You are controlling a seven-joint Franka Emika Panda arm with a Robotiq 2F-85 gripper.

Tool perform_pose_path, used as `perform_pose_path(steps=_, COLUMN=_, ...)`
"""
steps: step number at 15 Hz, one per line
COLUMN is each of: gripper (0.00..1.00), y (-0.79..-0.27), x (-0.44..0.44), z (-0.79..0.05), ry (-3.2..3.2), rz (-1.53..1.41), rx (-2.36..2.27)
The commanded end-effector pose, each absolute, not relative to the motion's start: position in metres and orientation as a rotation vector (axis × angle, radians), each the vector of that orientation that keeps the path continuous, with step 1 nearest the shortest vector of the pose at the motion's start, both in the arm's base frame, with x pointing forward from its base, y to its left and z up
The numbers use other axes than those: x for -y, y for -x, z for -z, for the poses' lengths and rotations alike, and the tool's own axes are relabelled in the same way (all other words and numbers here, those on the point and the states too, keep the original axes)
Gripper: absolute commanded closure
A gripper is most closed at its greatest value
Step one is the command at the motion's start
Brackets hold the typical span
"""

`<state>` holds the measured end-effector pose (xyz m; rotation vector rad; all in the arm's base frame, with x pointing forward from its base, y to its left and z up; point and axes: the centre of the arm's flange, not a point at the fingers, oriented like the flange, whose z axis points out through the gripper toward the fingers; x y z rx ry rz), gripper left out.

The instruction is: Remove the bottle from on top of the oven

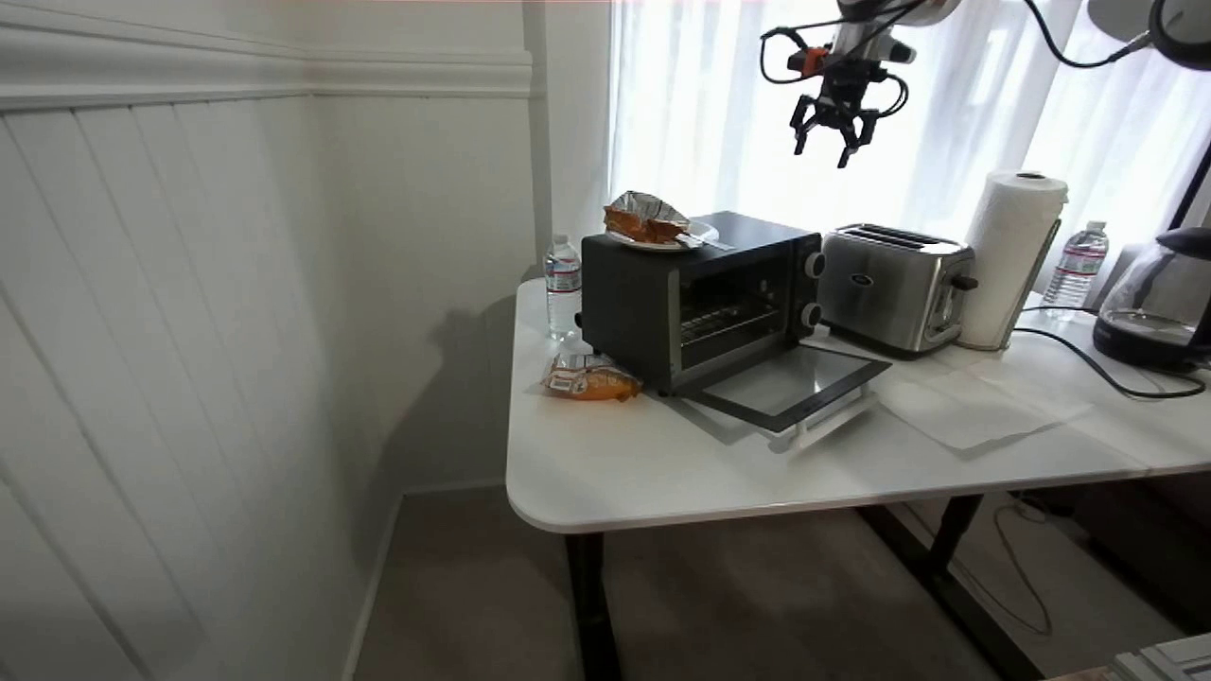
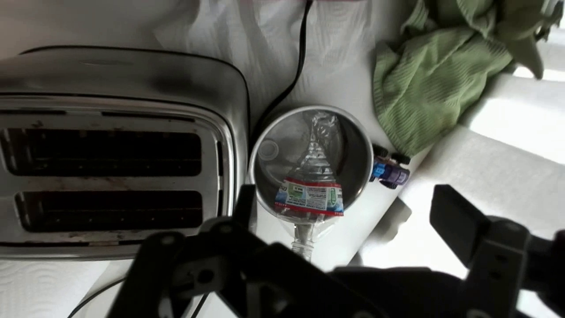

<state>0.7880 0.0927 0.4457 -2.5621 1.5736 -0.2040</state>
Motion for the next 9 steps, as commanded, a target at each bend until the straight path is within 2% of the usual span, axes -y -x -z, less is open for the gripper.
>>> perform_pose_path(steps=1, gripper=0.00, y=-0.741, x=-0.097, z=-0.481, ry=2.644, rz=0.069, rx=-1.333)
perform_pose_path(steps=9, gripper=0.00, y=-0.682, x=-0.136, z=-0.525, ry=2.745, rz=-0.099, rx=-0.781)
